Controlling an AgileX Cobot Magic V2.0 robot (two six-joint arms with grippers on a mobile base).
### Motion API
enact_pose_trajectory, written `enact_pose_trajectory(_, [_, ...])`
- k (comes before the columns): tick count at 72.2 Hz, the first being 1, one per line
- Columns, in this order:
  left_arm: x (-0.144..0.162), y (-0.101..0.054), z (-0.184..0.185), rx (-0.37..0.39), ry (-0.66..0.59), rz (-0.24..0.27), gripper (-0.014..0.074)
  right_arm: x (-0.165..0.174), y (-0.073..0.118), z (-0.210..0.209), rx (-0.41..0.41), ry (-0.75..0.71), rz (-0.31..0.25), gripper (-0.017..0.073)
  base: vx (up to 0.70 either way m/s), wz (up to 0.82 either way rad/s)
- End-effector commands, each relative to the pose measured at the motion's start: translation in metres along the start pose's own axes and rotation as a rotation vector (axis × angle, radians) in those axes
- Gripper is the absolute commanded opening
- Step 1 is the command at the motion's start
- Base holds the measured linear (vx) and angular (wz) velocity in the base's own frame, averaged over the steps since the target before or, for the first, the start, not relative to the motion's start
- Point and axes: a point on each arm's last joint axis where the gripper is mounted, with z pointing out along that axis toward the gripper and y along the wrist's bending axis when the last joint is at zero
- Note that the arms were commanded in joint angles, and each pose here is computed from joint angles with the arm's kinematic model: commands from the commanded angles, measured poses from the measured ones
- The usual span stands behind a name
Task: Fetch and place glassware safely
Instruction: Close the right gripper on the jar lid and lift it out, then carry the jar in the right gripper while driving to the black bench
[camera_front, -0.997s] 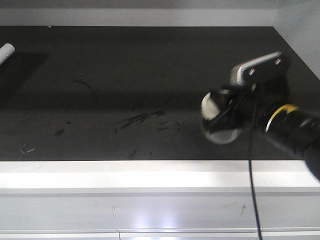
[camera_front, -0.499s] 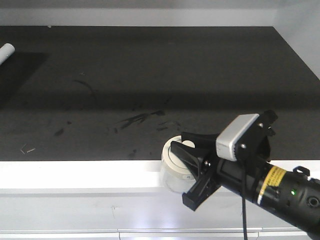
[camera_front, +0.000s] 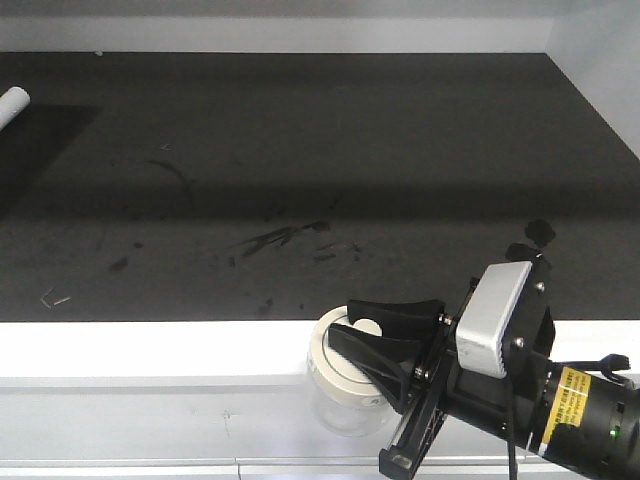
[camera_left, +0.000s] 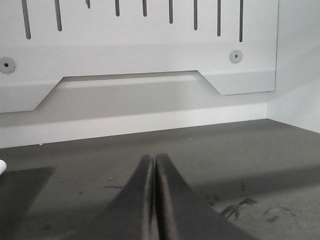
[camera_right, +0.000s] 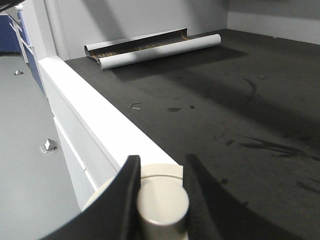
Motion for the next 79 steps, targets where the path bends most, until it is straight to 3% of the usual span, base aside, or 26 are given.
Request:
enact_pose_trajectory(1, [-0.0150,-0.0017,0.0011,0.017,-0.091,-0.013,-0.0007,-0.0199,0.0035,-0.0014,-0.033,-0.117,-0.002,-0.0001,0.00,0.00])
enact_pose_trajectory(43, [-0.0149,-0.0017,0.0013,0.017,-0.090,-0.013,-0.0007,-0.0206,0.0039,-0.0015,-0.038,-0.124,-0.002,-0.0001,-0.01,0.05])
enact_pose_trajectory(79, [-0.0149,-0.0017,0.0013,0.017,-0.090,-0.013,-0.0007,-0.0205,0.0038,-0.0015,-0.037,-0.124,-0.001,-0.0001,-0.09,0.56])
